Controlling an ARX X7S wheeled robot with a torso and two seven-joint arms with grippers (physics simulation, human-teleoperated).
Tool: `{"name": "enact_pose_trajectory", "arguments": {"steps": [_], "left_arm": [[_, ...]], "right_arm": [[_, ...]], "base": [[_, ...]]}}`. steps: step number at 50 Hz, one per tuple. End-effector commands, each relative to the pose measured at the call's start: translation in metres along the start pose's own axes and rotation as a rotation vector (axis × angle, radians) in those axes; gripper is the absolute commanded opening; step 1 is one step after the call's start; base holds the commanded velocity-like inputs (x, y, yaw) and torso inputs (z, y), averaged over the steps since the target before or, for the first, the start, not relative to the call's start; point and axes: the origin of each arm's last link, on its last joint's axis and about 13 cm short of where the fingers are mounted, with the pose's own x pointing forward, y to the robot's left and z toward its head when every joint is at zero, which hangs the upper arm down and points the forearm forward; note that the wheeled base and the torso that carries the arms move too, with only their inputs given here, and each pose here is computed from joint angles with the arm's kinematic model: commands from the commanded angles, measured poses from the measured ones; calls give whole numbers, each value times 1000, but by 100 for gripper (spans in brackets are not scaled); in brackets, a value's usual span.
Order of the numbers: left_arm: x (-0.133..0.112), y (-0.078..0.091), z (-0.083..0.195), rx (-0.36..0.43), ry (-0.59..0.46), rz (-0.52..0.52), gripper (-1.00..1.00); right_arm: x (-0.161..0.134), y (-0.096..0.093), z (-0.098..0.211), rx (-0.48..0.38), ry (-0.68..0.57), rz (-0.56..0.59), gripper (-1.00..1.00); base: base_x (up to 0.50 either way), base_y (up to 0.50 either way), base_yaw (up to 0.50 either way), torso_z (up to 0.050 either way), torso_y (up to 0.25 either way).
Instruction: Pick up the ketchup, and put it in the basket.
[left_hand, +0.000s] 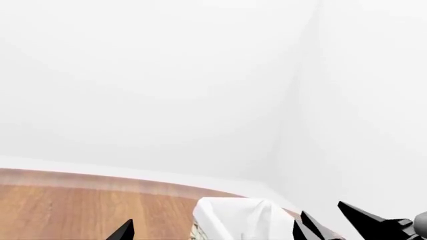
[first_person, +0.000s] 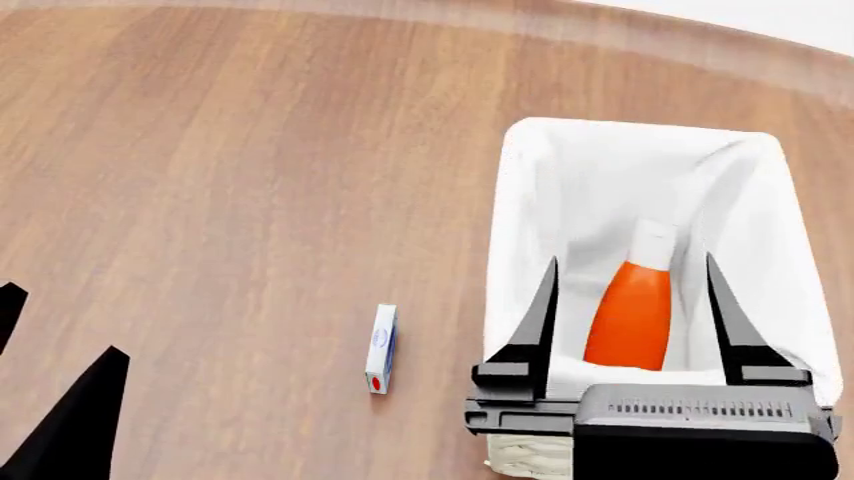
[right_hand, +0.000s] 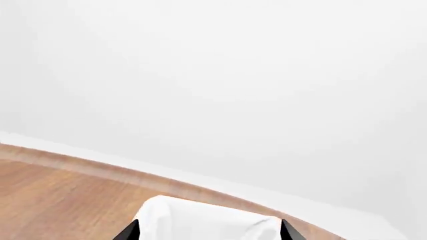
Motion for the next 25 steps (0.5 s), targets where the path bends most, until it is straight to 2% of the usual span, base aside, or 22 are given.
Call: {"name": "enact_pose_trajectory", "arguments": {"steps": [1, 4, 9, 25], "left_arm": [[2, 2, 0, 29, -28, -6, 100], [2, 3, -2, 28, -26, -6, 100], [2, 3, -1, 29, -26, -6, 100], [2, 4, -3, 38, -22, -1, 100]], "right_arm": [[-20, -2, -4, 34, -10, -54, 100], [-25, -5, -3, 53, -8, -88, 100], [-31, -5, -4, 38, -2, -85, 100], [-30, -6, 2, 32, -16, -88, 100]], "base": [[0, 0, 0, 0, 0], [0, 0, 0, 0, 0], [0, 0, 0, 0, 0], [0, 0, 0, 0, 0]]}}
